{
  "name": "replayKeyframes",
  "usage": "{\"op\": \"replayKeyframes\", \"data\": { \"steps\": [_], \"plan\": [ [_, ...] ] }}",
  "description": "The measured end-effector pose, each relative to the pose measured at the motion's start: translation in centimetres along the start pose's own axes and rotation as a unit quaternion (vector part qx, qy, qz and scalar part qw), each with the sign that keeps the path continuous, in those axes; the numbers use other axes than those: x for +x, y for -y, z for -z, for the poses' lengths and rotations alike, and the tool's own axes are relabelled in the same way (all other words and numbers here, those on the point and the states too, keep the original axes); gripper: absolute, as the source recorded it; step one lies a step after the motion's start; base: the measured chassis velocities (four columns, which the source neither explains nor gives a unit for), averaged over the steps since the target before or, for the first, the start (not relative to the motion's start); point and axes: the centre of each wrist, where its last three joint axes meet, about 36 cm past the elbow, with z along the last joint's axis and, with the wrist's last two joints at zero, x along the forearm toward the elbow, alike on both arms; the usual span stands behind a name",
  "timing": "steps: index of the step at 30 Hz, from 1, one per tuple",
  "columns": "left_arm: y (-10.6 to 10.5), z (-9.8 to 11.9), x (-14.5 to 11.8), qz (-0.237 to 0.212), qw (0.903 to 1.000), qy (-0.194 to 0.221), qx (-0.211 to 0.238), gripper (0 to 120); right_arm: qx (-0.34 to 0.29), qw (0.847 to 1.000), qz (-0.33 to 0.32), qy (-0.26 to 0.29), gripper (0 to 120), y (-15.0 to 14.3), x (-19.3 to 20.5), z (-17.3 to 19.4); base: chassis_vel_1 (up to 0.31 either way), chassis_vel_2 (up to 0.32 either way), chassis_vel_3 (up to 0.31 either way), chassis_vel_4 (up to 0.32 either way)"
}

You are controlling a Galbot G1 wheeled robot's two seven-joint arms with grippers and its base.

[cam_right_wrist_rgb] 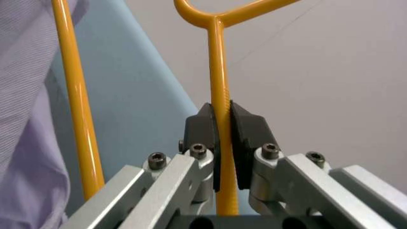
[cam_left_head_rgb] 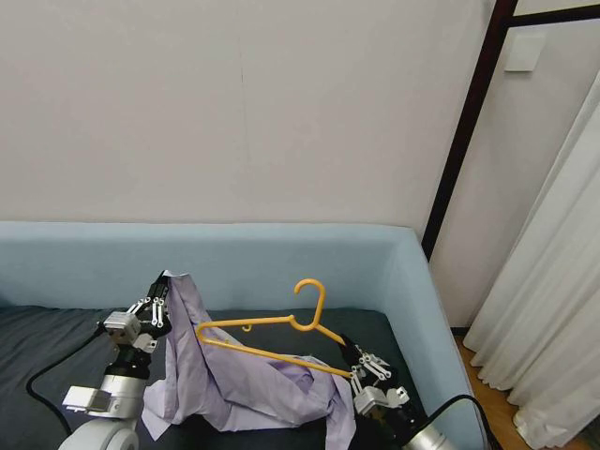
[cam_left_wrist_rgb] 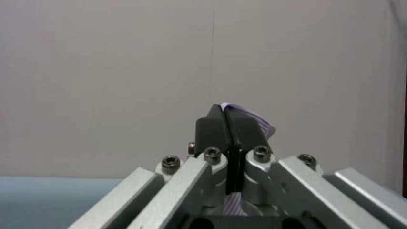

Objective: Pick up the clothes from the sofa and hang them on the clothes hanger.

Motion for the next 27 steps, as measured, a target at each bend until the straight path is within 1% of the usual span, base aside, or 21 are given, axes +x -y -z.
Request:
{"op": "replayKeyframes", "data": {
  "steps": [1,5,16,22,26,27],
  "plan": [
    [0.0,0.0,0.0,0.000,1.0000,0.000,0.000,0,0.000,1.000,0.000,0.000,5,0.0,0.0,0.0,0.000,0.000,0.000,0.000],
    [0.5,0.4,0.2,-0.001,1.0000,0.003,0.002,0,-0.004,1.000,0.009,-0.014,5,-1.7,-0.2,-0.8,0.000,0.000,0.000,0.000],
    [1.3,0.3,0.6,0.000,1.0000,0.001,0.005,0,0.003,1.000,0.013,-0.029,5,-2.9,-0.7,-1.9,0.000,0.000,0.000,0.000],
    [2.1,0.0,0.8,-0.006,1.0000,-0.003,0.007,0,-0.017,1.000,0.002,-0.017,5,-3.6,-1.8,-1.6,0.000,0.000,0.000,0.000],
    [3.4,-0.6,1.4,-0.013,0.9999,-0.006,0.009,0,-0.029,1.000,-0.008,-0.007,5,-3.9,-3.2,-0.8,0.000,0.000,0.000,0.000],
    [3.4,-0.6,1.4,-0.013,0.9999,-0.006,0.009,0,-0.029,1.000,-0.008,-0.007,5,-3.9,-3.2,-0.8,0.000,0.000,0.000,0.000]
  ]
}}
